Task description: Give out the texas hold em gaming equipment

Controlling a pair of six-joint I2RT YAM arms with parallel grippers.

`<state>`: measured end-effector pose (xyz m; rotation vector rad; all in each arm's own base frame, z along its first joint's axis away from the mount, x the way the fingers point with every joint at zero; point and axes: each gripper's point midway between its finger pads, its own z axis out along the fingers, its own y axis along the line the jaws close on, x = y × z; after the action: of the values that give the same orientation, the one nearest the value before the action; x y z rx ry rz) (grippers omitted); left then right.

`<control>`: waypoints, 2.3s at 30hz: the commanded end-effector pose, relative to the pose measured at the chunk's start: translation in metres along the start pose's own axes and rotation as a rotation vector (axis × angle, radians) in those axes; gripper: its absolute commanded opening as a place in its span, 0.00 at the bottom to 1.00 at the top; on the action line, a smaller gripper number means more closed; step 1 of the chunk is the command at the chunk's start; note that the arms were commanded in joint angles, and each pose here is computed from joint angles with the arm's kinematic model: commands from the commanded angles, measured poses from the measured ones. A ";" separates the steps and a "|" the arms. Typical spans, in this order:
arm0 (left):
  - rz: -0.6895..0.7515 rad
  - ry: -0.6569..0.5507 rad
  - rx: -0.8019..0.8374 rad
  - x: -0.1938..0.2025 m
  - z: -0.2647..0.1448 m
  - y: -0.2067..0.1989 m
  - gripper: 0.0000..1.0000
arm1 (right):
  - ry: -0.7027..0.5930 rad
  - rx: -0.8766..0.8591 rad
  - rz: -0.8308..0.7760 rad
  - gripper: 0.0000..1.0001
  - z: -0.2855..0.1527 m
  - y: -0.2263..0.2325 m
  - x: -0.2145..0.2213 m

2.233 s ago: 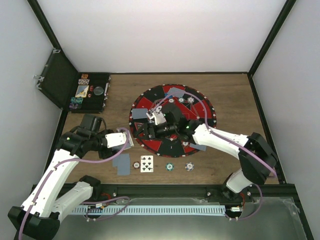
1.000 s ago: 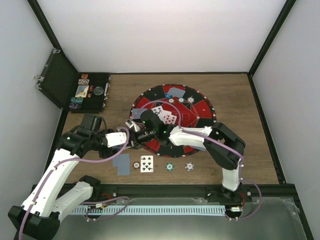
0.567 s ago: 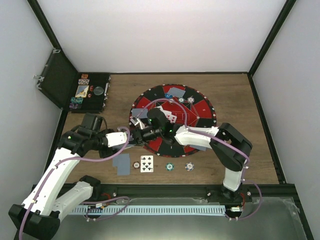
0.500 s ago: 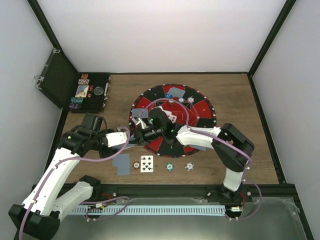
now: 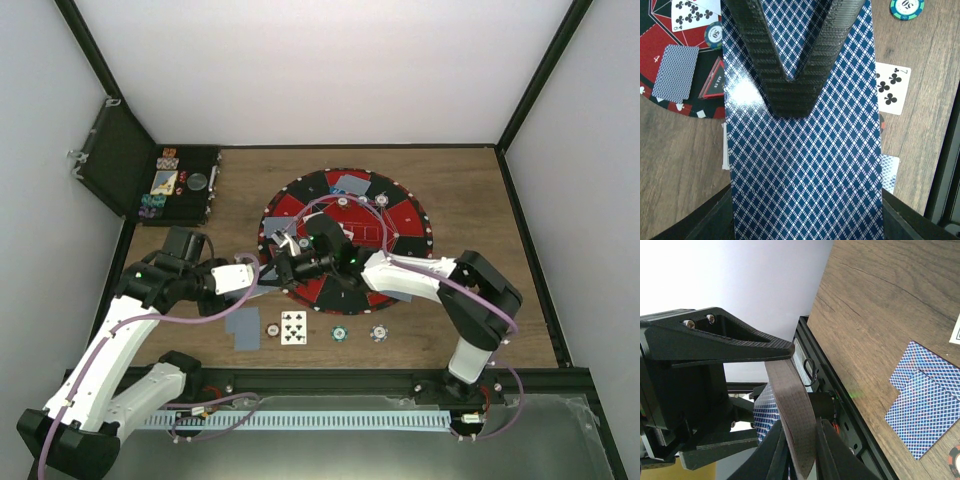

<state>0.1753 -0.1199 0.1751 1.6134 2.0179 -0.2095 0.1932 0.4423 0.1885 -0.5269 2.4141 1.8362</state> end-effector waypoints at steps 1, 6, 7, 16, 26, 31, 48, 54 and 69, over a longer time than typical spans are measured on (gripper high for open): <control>0.013 -0.036 -0.023 -0.008 -0.006 0.003 0.04 | -0.030 0.060 0.021 0.10 -0.011 -0.010 -0.002; 0.011 -0.035 -0.023 -0.008 -0.006 0.004 0.04 | -0.040 0.070 0.012 0.06 -0.018 -0.007 -0.002; 0.010 -0.036 -0.022 -0.008 -0.006 0.004 0.04 | -0.044 0.073 0.007 0.06 -0.019 -0.006 -0.002; 0.010 -0.038 -0.019 -0.008 -0.006 0.003 0.04 | -0.046 0.072 -0.010 0.16 -0.024 -0.002 -0.002; 0.011 -0.037 -0.023 -0.008 -0.007 0.004 0.04 | -0.036 0.054 -0.006 0.30 -0.021 -0.001 -0.002; 0.007 -0.039 -0.023 -0.009 -0.007 0.004 0.04 | -0.032 0.049 0.000 0.31 -0.019 -0.002 -0.001; 0.011 -0.035 -0.026 -0.008 -0.008 0.003 0.04 | -0.107 0.084 -0.036 0.01 -0.049 0.009 -0.012; 0.014 -0.034 -0.029 -0.008 -0.009 0.004 0.04 | -0.128 0.094 -0.036 0.01 -0.066 0.006 -0.016; 0.015 -0.033 -0.031 -0.009 -0.010 0.005 0.04 | -0.312 0.275 0.086 0.01 -0.177 -0.100 -0.086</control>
<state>0.1756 -0.1203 0.1770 1.6088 2.0071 -0.2059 0.3029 0.2966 0.1940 -0.1313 2.3784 1.5417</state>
